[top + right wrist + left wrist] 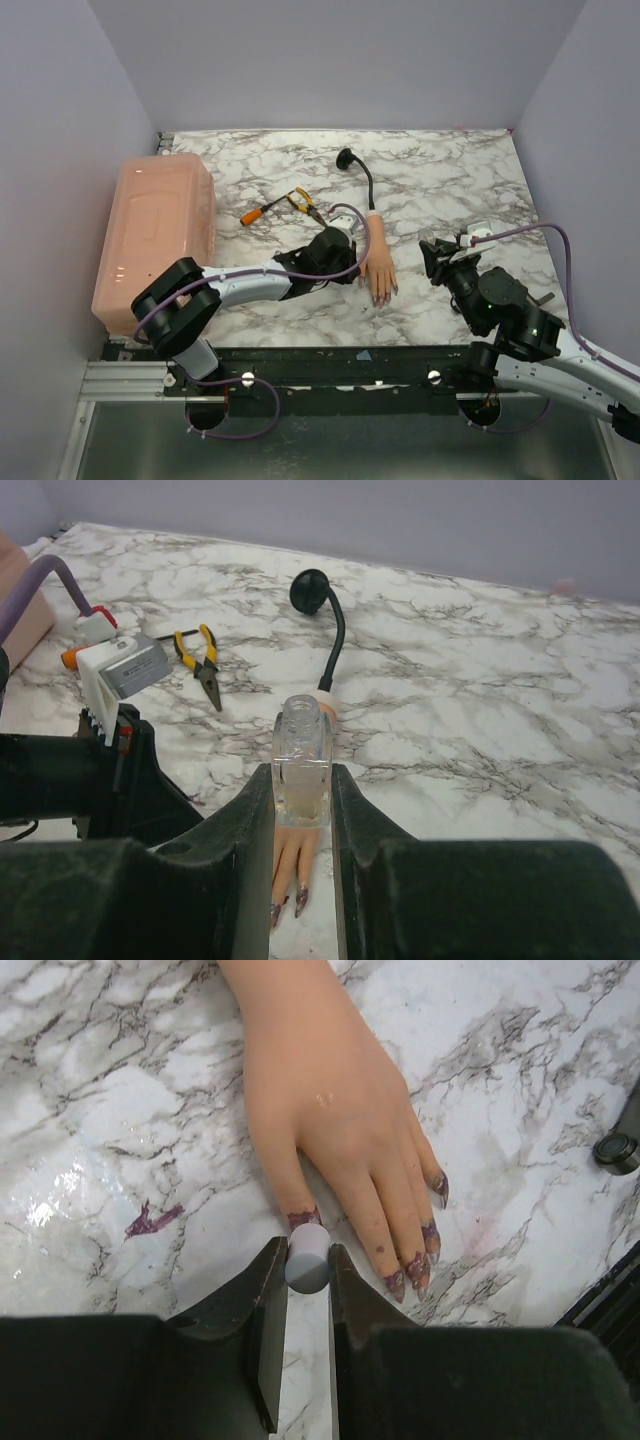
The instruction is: Paint the nails
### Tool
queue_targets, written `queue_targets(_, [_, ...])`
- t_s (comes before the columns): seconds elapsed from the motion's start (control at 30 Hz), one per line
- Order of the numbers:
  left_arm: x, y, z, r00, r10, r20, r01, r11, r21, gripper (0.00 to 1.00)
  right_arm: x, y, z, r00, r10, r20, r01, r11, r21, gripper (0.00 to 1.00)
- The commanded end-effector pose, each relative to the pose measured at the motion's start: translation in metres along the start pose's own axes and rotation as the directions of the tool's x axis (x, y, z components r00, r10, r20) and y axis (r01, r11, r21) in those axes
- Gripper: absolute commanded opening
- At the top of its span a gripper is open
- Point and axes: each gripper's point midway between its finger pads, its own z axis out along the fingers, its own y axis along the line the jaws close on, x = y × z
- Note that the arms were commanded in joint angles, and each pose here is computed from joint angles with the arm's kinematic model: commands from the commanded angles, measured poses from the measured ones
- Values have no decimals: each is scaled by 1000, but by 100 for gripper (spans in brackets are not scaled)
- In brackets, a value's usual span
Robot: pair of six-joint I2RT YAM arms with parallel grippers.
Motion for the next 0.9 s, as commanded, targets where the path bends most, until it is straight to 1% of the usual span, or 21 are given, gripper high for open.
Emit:
queue_targets(0.0, [-13,3,6,999,30,21,-29,999,-27,0,4,4,1,1000,5,-4,-5,1000,-17,0])
queue_targets(0.23, [-8,6,11,999,32,2,-32,999,-35,0,4,5,2,1000,2,-6,-2,1000,-17,0])
queue_targets(0.87, [15,11,7,1000,-9,-28,9,1000,-8,0,3,4,1,1000,6,-3,-6,1000,-16,0])
